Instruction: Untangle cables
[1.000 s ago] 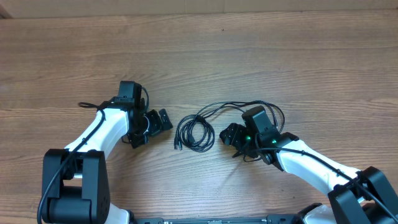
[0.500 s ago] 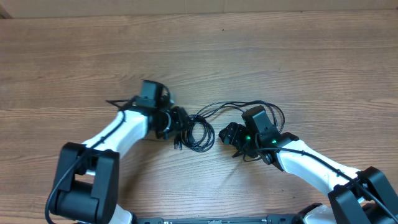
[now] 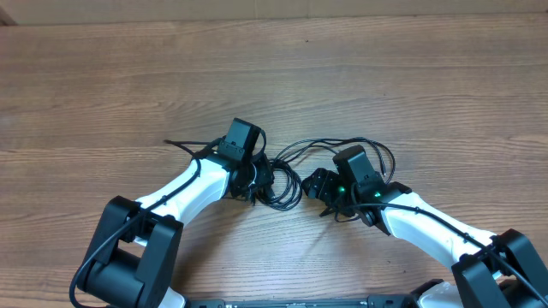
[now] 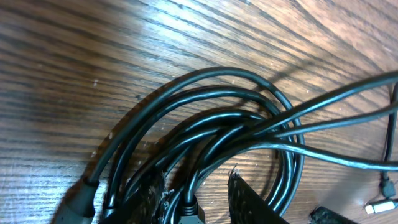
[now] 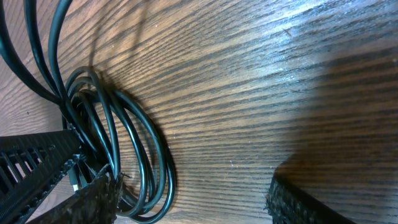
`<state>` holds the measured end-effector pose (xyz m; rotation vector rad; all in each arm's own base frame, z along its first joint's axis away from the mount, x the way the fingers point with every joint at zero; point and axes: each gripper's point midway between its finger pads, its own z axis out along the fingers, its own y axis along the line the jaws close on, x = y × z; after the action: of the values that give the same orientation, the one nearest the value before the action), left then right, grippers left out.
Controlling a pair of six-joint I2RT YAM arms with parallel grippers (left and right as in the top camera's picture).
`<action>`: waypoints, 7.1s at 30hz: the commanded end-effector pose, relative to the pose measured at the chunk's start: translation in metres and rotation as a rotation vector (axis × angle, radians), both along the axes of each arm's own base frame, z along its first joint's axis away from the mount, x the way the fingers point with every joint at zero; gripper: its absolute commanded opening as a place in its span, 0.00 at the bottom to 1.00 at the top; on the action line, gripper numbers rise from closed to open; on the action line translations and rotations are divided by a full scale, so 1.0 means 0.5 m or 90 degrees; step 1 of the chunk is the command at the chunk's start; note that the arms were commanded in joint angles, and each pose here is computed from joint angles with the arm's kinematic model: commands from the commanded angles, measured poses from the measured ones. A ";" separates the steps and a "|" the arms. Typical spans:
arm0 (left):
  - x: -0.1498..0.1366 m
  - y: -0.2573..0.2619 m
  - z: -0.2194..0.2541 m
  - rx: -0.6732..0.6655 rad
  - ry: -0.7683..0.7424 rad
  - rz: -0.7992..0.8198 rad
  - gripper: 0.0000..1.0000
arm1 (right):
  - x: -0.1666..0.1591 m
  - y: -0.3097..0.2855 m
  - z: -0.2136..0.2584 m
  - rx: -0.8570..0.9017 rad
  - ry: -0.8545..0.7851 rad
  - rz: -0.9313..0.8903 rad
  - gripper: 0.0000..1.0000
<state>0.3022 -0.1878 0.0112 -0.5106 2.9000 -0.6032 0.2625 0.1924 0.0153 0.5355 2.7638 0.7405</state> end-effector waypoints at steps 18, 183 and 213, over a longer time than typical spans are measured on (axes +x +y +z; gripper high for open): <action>-0.019 -0.003 -0.017 0.016 0.032 0.055 0.04 | -0.015 0.036 0.017 0.057 0.022 0.035 0.73; 0.169 -0.026 0.131 0.117 -0.385 -0.567 0.99 | -0.015 0.079 0.065 0.037 -0.074 0.072 0.81; 0.236 -0.062 0.058 0.125 -0.405 -0.530 0.04 | -0.048 -0.018 0.169 -0.036 -0.147 0.024 1.00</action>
<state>0.4042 -0.2191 0.0149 0.9505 2.3931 -0.4043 0.2364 0.1864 0.0999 0.3617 2.5870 0.7027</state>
